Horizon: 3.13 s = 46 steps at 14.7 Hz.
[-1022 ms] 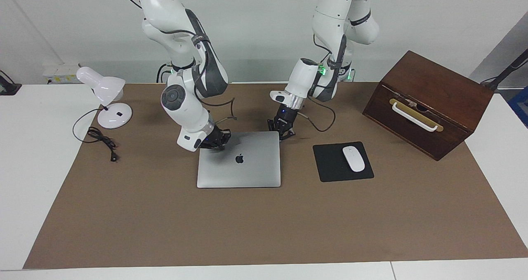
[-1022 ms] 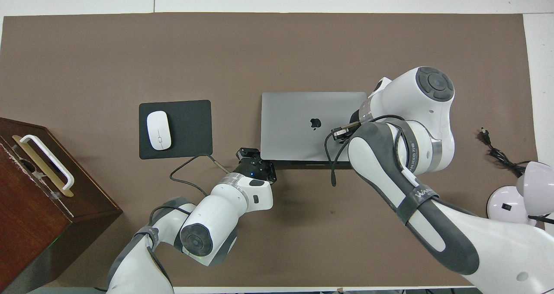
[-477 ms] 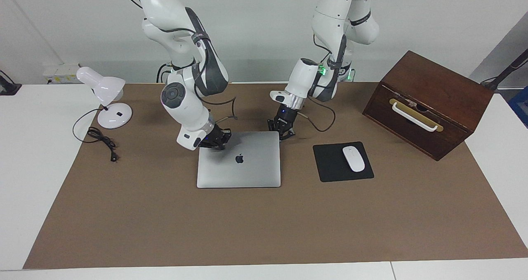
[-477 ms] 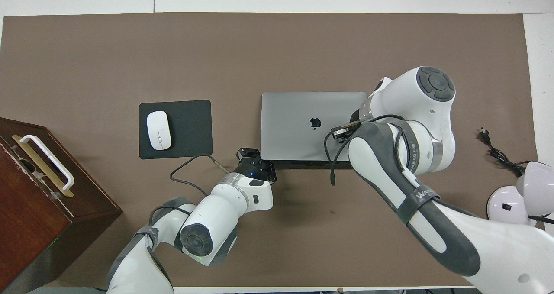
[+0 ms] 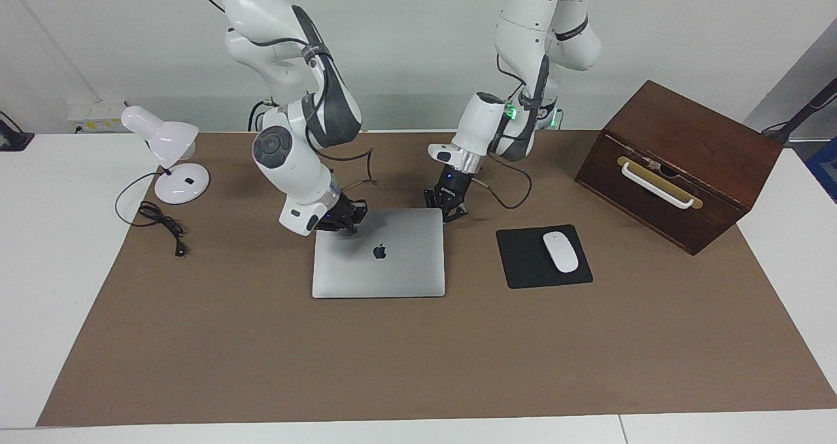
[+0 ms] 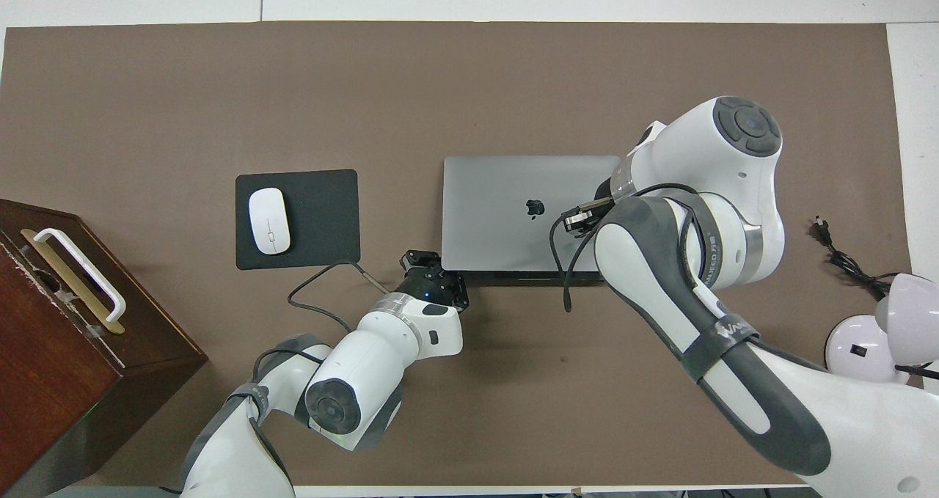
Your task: Close laptop with both arms
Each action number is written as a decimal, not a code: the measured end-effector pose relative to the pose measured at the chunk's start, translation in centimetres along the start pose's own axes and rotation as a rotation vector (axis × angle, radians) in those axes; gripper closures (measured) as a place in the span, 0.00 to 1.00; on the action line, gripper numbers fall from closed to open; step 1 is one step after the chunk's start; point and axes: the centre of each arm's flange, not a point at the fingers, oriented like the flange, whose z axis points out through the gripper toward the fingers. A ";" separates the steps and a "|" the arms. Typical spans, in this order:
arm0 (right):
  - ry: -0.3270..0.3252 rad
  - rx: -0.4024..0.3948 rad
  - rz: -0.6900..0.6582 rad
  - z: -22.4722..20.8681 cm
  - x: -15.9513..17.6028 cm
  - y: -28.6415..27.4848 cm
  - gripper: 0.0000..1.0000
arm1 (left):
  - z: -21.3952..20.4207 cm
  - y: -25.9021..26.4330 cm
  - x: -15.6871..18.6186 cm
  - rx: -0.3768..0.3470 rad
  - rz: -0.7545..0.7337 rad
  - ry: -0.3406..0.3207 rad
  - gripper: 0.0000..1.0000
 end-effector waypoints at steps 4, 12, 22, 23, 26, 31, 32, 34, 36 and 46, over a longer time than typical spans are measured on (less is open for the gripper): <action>0.035 -0.013 0.000 -4.5 0.0 0.0 0.99 | 0.0 0.0 0.0 0.000 -0.053 0.000 0.99; 0.095 -0.070 0.007 -12.3 -3.3 1.4 0.99 | -0.7 -0.9 0.4 -0.012 -0.078 -0.084 0.99; 0.088 -0.129 0.058 -17.8 -7.6 4.4 0.21 | -9.1 -6.8 3.2 -0.069 -0.185 -0.377 0.99; 0.086 -0.129 0.068 -18.1 -7.9 4.9 0.09 | -10.6 -7.7 3.6 -0.071 -0.200 -0.391 0.99; 0.071 -0.143 0.082 -18.5 -8.5 5.7 0.00 | -14.2 -10.2 4.3 -0.068 -0.245 -0.413 0.99; 0.069 -0.163 0.130 -19.1 -9.0 8.6 0.00 | -17.6 -13.1 5.5 -0.073 -0.299 -0.466 0.99; 0.071 -0.161 0.140 -19.3 -9.1 9.1 0.00 | -18.3 -14.2 5.8 -0.073 -0.317 -0.482 0.99; 0.072 -0.160 0.149 -19.4 -9.2 9.6 0.00 | -20.2 -16.4 6.8 -0.072 -0.351 -0.508 0.99; 0.074 -0.159 0.160 -19.5 -9.3 10.2 0.00 | -22.4 -18.6 7.8 -0.063 -0.373 -0.526 0.99; 0.107 -0.204 0.237 -21.8 -9.8 14.8 0.00 | -29.8 -25.1 9.2 -0.008 -0.449 -0.620 0.64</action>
